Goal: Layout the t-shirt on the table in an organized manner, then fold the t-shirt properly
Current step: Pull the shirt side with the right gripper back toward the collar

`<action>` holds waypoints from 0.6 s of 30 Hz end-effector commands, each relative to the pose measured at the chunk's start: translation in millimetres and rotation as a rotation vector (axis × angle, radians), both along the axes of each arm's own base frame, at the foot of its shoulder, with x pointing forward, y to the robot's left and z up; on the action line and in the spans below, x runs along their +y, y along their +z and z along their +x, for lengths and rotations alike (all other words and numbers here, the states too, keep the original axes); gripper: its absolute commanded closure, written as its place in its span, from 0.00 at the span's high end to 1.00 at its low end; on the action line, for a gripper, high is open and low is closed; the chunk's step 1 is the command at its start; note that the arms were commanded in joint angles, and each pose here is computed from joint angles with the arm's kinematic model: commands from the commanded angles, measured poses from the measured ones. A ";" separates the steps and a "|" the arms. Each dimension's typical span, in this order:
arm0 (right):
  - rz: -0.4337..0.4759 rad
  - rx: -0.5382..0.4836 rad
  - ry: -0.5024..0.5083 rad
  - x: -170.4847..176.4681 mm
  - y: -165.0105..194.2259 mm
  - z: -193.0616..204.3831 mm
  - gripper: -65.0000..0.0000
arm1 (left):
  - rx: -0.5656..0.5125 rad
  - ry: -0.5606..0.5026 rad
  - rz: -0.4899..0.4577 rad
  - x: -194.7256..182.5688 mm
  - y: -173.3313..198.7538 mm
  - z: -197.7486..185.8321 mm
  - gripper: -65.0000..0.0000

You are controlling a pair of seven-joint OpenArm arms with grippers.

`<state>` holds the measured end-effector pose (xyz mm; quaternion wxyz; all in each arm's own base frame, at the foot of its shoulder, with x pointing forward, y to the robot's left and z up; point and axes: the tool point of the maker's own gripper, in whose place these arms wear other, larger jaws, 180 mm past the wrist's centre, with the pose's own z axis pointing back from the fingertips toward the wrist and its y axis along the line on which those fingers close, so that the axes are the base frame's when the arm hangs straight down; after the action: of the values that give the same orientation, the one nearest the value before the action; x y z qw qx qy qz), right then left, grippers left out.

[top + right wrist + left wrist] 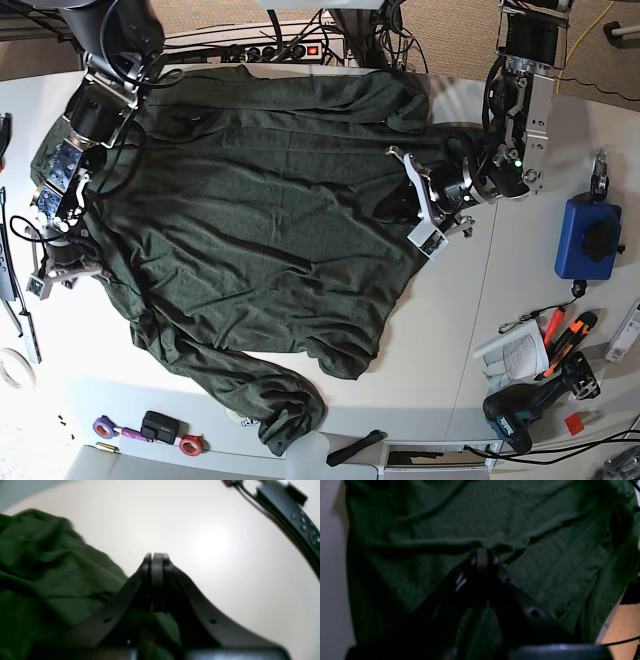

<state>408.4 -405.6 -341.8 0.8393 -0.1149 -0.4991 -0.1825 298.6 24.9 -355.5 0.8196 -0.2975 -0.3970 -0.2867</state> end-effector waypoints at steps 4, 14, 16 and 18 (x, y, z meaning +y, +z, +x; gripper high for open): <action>0.025 -0.011 0.013 -3.6 -1.3 8.9 0.00 | -0.051 0.000 -0.036 -1.8 16.4 8.6 0.00; -0.043 0.033 0.000 -14.6 -3.8 2.8 0.00 | -0.046 -0.001 -0.030 -1.3 15.3 8.1 0.00; -0.058 0.042 -0.012 -20.9 -2.9 -0.5 0.00 | -0.045 -0.002 -0.028 -1.2 14.9 7.8 0.00; -0.067 0.045 -0.020 -25.9 -1.4 -2.9 0.00 | -0.044 -0.002 -0.028 -1.2 14.8 7.8 0.00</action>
<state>396.4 -416.8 -369.4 0.8633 -0.1369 -0.4548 -0.1709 298.3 25.0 -356.0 0.8202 -0.2970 -0.3958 -0.2871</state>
